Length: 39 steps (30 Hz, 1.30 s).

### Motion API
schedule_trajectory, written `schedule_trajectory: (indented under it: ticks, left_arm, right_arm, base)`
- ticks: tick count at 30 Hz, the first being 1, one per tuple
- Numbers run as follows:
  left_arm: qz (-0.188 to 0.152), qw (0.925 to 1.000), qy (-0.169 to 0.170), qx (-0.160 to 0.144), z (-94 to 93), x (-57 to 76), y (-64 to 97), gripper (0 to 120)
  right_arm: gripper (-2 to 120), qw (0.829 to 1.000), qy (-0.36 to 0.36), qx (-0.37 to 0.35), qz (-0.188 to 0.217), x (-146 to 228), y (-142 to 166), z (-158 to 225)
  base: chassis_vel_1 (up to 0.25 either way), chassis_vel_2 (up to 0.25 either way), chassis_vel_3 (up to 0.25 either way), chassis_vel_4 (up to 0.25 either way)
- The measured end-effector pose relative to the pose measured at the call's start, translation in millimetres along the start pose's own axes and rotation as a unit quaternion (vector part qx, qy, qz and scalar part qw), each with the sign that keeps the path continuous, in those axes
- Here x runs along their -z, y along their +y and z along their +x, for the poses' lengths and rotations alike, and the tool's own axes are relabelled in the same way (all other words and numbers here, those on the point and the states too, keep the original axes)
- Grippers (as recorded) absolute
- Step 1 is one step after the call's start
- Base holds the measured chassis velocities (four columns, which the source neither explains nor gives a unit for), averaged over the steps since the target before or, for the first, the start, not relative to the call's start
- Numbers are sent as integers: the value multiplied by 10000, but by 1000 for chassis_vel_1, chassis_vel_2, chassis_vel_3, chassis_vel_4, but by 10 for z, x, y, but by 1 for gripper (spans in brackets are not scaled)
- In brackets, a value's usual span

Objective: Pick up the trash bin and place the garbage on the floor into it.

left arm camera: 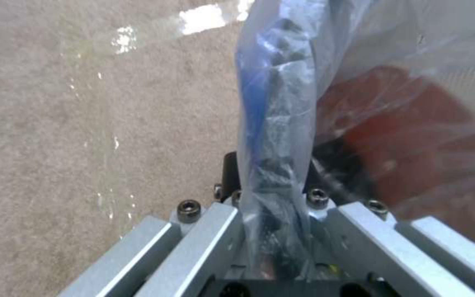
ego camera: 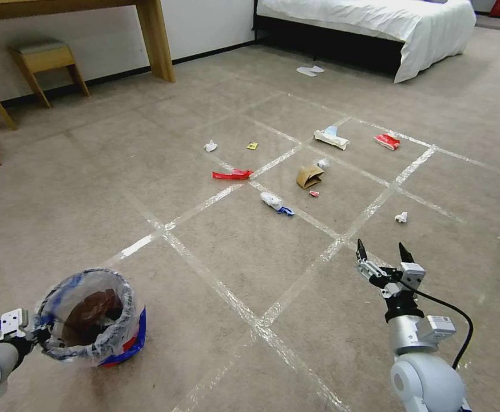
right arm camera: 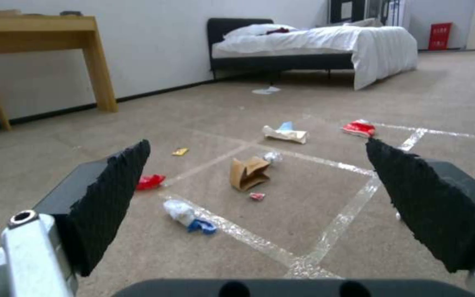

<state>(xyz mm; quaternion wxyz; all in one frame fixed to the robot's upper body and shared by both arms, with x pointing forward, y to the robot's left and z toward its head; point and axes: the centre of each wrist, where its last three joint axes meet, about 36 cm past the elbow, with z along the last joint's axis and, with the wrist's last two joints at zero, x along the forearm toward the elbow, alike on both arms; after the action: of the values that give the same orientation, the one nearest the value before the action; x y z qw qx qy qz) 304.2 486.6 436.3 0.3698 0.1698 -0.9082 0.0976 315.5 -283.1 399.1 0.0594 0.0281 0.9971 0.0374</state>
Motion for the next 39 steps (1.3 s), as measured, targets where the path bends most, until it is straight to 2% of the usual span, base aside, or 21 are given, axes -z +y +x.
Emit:
schedule_trajectory:
  ticks: [5,7,18,22,28,31,33,39]
  left_arm:
    - [25,9999,-152,42,145,30,-39,1]
    - [79,9996,-281,40,263,70,-88,1]
    - [338,9975,-615,48,459,226,-104,1]
    - [461,9954,-837,-21,598,328,-110,1]
    - [461,9920,-1159,-189,861,442,-230,1]
    - [453,9912,-1225,-227,928,455,-275,1]
    - [515,9896,-1308,-292,1037,471,-352,1]
    - [647,9896,-1266,-225,1030,464,-348,1]
  right_arm:
    - [100,10000,4,2,11,1,-14,4]
    - [100,10000,-3,9,7,0,-23,3]
    - [100,10000,12,7,41,-6,-56,12]
    - [100,10000,32,0,45,-20,-60,29]
    - [100,10000,66,-2,42,-50,-52,30]
    - [100,10000,72,-2,46,-57,-49,29]
    - [100,10000,84,-3,51,-68,-47,30]
    - [100,10000,57,-11,70,-105,-56,25]
  base:
    - [0,0,0,0]
    - [0,0,0,0]
    - [0,0,0,0]
    - [0,0,0,0]
    - [0,0,0,0]
    - [0,0,0,0]
    - [0,0,0,0]
    - [0,0,0,0]
